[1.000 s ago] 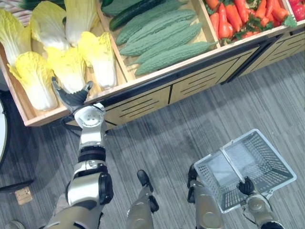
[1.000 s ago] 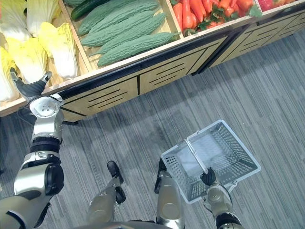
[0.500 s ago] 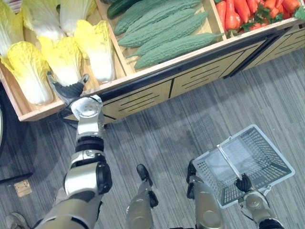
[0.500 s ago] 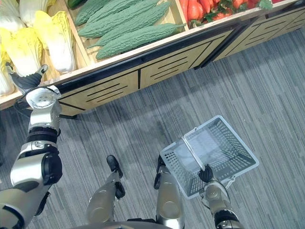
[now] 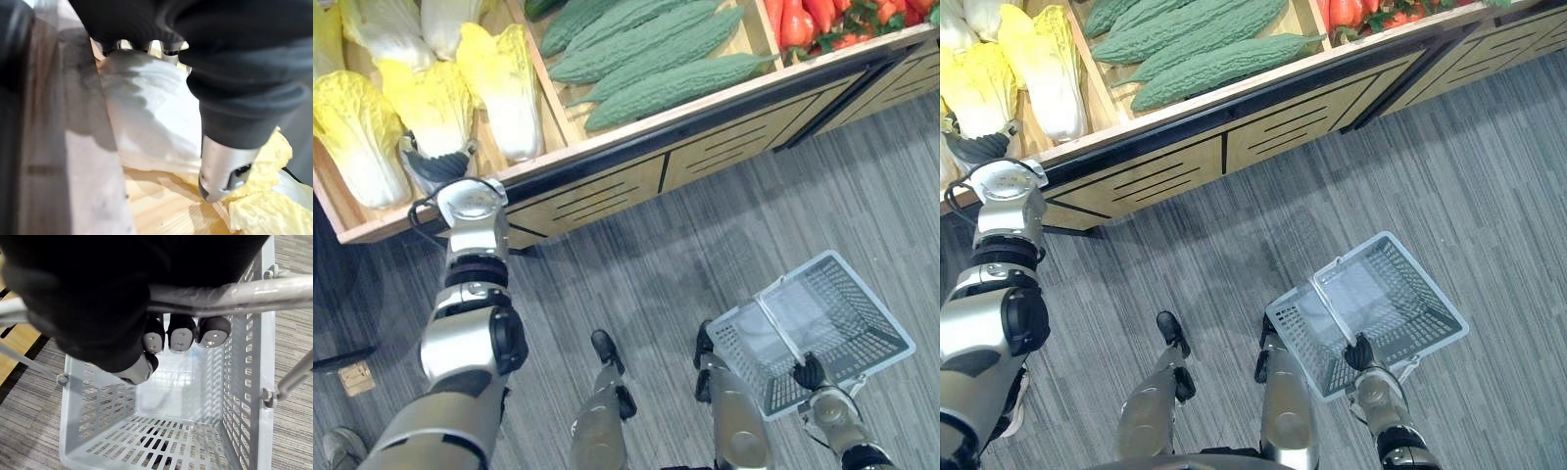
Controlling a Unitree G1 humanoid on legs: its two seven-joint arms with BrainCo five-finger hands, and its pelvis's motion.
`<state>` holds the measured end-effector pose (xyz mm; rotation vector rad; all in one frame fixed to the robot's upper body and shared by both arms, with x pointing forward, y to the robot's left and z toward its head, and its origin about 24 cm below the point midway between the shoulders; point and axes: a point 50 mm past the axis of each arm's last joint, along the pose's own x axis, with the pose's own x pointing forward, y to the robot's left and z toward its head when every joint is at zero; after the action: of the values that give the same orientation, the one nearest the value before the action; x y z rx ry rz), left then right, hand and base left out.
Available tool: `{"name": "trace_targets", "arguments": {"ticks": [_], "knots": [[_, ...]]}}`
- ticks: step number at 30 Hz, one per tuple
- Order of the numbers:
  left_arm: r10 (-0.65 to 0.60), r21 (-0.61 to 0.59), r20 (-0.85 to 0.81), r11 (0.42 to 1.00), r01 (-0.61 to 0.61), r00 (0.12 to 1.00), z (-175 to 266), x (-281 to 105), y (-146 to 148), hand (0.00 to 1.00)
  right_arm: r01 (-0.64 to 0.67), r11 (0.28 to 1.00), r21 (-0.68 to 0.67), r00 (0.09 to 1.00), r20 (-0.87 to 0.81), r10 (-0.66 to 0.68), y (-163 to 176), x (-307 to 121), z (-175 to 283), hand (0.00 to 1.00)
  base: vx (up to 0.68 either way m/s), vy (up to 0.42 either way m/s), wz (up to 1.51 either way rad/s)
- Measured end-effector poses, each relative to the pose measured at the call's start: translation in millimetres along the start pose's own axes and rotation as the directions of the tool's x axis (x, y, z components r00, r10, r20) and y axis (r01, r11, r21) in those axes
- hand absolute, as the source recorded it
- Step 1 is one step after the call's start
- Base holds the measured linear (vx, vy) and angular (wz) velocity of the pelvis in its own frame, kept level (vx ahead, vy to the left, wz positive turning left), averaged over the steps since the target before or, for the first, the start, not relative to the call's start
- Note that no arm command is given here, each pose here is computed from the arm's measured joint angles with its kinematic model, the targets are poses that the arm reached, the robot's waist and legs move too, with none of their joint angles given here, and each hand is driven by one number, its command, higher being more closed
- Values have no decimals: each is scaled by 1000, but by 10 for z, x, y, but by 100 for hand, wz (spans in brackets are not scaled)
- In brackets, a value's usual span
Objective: Pick vegetable in the basket
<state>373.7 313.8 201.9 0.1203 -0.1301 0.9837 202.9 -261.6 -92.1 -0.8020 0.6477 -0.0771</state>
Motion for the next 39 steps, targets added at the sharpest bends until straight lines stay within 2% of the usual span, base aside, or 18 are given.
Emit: {"name": "trace_targets", "arguments": {"ticks": [16, 19, 25, 28, 32, 39], "knots": [[-49, 69, -46, 996, 52, 998, -37, 72, 31, 100, -41, 999, -26, 999, 19, 42, 57, -2, 37, 100, 52, 2, -6], [-65, 63, -65, 996, 69, 996, -85, 16, -41, 100, -52, 998, -26, 999, 9, 53, 76, -9, 18, 100, 47, 11, 1], [-102, -99, -58, 990, 96, 993, -126, -284, -273, 100, -67, 997, -25, 998, -11, 67, 115, -27, -20, 100, 43, 26, 15], [-84, -151, -41, 985, 77, 996, -154, -433, -296, 100, -67, 998, -3, 997, -26, 67, 143, -55, -58, 100, 24, 19, 15], [0, -204, 0, 979, 0, 1000, -118, -498, -164, 100, -67, 997, 43, 996, -54, 69, 186, -87, -109, 100, 2, 5, 8], [134, -261, 113, 960, -101, 984, 95, -507, 52, 100, -99, 994, 48, 987, -122, 105, 278, -194, -315, 100, -8, 4, 6]]}}
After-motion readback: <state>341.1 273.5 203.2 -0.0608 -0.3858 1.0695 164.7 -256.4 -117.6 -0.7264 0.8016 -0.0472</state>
